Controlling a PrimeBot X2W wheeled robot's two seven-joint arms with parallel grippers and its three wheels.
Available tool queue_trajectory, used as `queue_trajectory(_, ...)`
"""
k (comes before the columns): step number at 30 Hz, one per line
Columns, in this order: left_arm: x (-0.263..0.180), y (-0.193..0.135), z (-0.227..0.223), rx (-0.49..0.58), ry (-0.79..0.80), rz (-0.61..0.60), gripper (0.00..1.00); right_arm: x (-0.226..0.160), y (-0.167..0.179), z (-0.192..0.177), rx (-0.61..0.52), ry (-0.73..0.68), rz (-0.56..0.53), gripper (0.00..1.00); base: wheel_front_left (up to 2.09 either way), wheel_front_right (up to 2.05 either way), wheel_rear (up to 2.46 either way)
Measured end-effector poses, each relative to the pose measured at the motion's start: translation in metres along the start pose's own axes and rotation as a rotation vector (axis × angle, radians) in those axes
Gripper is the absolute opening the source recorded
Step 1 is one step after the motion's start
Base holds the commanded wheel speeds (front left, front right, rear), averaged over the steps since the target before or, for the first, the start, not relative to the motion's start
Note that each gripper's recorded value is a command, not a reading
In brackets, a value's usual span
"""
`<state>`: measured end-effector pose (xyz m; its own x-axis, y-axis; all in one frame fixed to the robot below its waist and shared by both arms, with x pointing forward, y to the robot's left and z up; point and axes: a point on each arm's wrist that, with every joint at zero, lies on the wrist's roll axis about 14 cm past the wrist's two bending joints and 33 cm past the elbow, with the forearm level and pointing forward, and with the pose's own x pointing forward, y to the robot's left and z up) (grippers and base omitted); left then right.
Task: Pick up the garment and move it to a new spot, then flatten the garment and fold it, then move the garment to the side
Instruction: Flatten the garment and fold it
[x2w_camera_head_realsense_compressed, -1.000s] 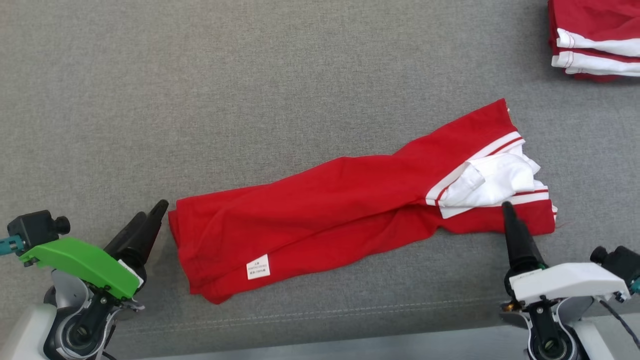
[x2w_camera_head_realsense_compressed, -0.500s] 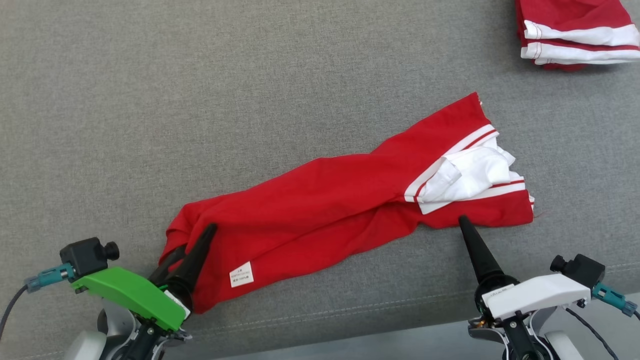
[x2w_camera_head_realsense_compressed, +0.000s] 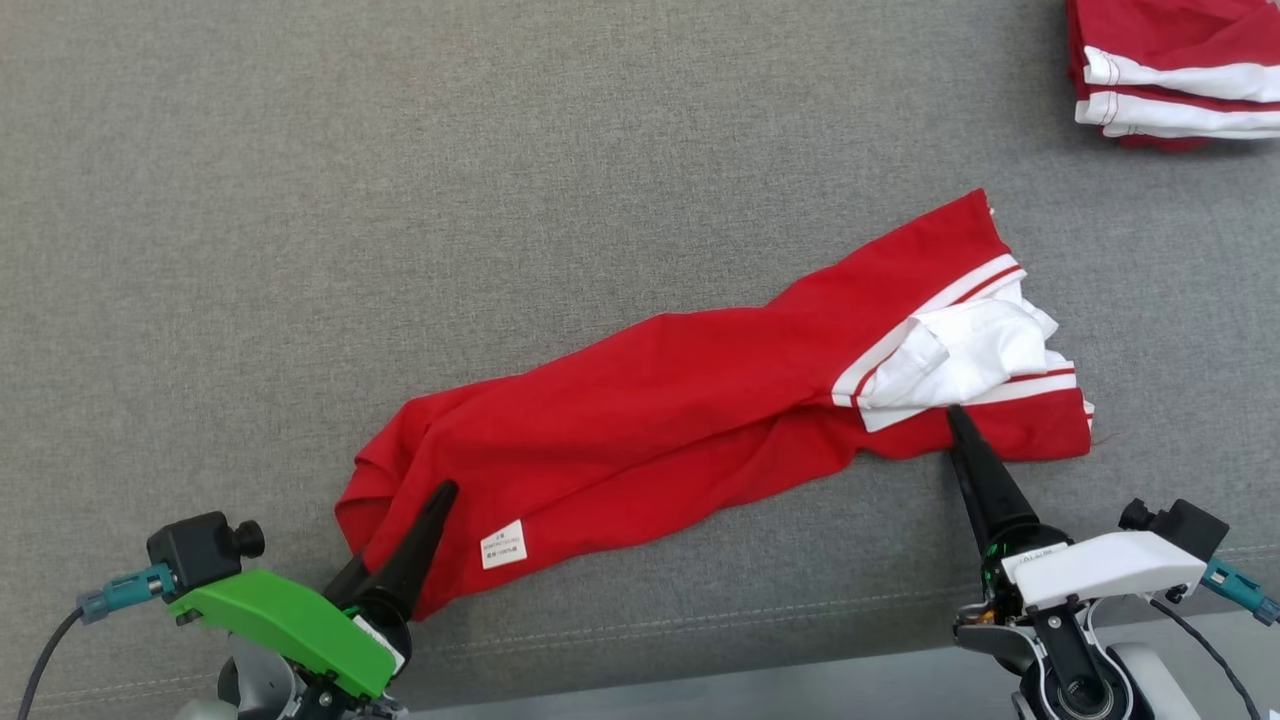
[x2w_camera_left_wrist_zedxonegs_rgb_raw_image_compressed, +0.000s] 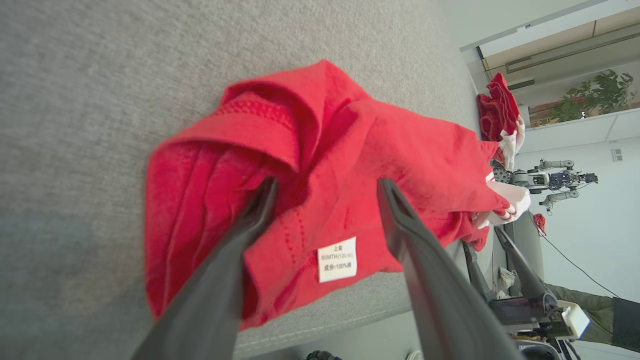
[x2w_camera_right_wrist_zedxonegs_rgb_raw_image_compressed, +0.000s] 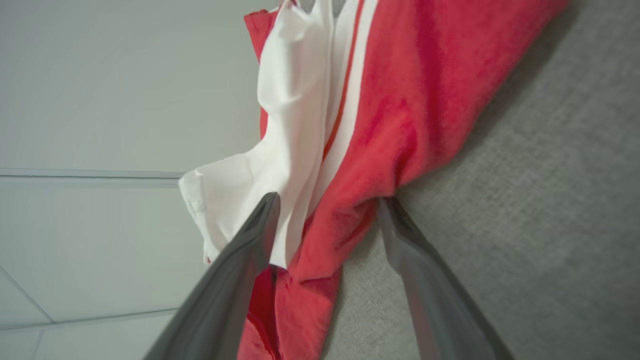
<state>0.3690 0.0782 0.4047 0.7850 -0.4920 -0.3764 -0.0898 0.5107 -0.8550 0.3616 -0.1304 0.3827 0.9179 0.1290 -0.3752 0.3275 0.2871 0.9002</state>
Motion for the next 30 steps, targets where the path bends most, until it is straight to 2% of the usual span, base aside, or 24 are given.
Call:
queue_trajectory(17,-0.003,-0.004,-0.003,0.001,0.009,0.011,1.0,0.01,-0.002,0.006,0.152,0.002,0.001,1.0,0.0,0.0,0.0)
queue_trajectory(30,-0.003,-0.01,-0.004,-0.004,0.004,0.0,1.0,0.01,-0.007,0.0,0.193,0.028,-0.008,1.0,0.0,0.0,0.0)
